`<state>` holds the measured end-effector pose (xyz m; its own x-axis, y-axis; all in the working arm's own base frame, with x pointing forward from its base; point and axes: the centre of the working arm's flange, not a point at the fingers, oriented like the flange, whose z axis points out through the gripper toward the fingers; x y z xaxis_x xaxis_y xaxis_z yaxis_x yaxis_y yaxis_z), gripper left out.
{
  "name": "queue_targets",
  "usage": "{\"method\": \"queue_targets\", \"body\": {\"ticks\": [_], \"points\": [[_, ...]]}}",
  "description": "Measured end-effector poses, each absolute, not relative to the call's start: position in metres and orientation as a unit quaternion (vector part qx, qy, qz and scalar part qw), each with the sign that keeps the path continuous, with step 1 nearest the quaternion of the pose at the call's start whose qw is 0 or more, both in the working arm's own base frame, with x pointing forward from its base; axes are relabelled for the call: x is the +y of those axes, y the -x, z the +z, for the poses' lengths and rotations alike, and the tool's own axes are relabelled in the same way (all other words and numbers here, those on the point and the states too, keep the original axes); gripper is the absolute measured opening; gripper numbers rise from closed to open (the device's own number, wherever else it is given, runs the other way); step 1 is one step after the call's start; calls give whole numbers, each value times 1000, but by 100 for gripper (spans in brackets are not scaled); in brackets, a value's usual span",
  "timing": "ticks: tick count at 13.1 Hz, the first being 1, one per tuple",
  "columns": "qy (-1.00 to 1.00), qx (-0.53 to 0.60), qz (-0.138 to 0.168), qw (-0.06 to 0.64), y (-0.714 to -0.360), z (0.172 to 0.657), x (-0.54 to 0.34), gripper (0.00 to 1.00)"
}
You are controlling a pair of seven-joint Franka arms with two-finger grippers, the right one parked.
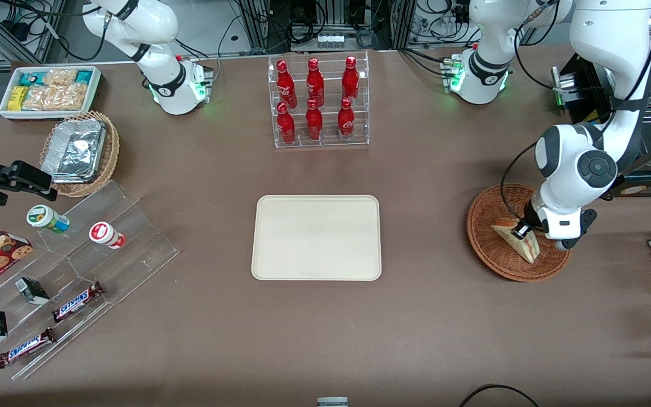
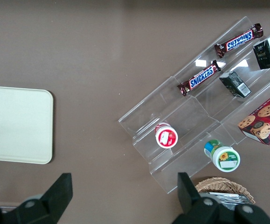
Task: Place sandwich from basket to tray
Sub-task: 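Close the left gripper on the sandwich's crust edge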
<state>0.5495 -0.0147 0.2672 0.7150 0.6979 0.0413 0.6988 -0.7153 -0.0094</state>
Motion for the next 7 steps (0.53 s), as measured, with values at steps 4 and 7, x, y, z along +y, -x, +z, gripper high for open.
{"method": "queue_targets", "body": {"ticks": [4,7], "points": [[937,-349,7,24,-563,315,-31,17],[947,-320,23,34,-573,375,-40,15]]}}
